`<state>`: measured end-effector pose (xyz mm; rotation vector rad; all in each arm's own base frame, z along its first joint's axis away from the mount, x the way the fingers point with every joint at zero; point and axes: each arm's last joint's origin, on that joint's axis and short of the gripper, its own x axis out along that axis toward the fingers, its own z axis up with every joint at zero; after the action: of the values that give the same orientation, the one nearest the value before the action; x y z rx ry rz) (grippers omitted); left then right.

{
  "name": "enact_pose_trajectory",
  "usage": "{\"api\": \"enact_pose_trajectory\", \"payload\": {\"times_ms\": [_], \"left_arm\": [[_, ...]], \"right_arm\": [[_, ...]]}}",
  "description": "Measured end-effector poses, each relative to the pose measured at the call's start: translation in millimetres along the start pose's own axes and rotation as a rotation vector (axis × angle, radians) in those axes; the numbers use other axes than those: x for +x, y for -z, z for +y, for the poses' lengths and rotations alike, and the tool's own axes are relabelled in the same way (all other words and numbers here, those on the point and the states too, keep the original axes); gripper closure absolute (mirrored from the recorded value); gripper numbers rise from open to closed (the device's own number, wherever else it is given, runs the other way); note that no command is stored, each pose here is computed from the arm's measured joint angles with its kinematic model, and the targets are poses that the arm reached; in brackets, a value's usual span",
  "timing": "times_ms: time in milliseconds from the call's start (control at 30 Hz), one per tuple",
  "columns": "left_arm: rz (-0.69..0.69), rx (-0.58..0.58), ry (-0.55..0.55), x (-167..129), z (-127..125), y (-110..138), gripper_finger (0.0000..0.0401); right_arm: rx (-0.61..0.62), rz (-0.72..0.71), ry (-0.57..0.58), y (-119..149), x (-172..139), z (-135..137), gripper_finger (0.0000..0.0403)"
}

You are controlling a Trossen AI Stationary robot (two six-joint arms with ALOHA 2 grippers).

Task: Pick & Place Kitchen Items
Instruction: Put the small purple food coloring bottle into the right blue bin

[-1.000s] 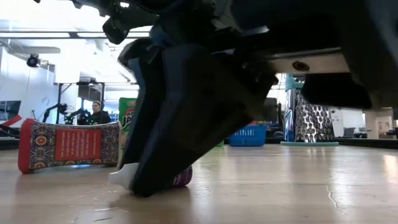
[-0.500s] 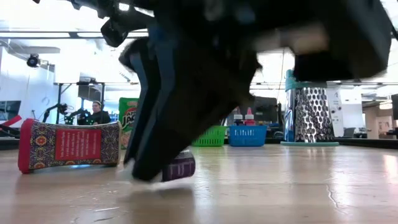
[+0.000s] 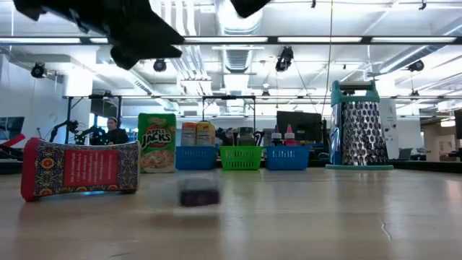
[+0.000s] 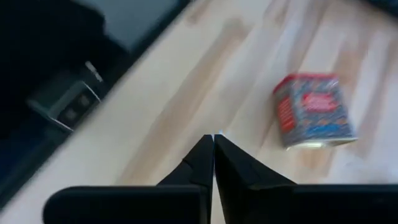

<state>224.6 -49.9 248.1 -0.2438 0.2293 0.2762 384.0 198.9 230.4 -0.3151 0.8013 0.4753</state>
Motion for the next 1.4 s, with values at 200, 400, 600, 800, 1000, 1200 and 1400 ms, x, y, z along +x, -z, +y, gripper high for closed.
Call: {"api": "enact_pose_trajectory", "payload": {"times_ms": [200,400,600,800,1000,1200,1400], "left_arm": [[-0.166,0.062,0.039,9.6,0.9,19.9,0.0227],[-0.178,0.154,0.028,20.4,1.5,38.5,0.0227],[-0.171,0.103,0.021,21.8,1.5,40.0,0.0227],[-0.078,0.111,0.044,19.6,-0.2,49.4,0.0227],[0.172,0.146,0.146,11.5,-19.3,53.3,0.0227],[0.422,0.291,0.133,19.0,-68.2,37.1,0.0227],[0.651,0.414,0.131,46.7,-116.1,33.8,0.0227]], "right_arm": [[0.052,-0.349,0.053,29.7,-52.5,-5.7,0.0396],[0.222,-0.478,0.087,70.2,-79.8,-10.2,0.0395],[0.347,-0.436,0.133,76.5,-54.0,-12.9,0.0388],[0.355,-0.199,0.119,53.6,-12.2,-13.4,0.0347],[0.331,0.127,0.311,56.0,0.6,-0.1,0.0307],[0.396,0.160,0.514,71.4,-11.1,2.3,0.0287],[0.439,0.180,0.534,87.9,-21.1,-2.1,0.0268]]}}
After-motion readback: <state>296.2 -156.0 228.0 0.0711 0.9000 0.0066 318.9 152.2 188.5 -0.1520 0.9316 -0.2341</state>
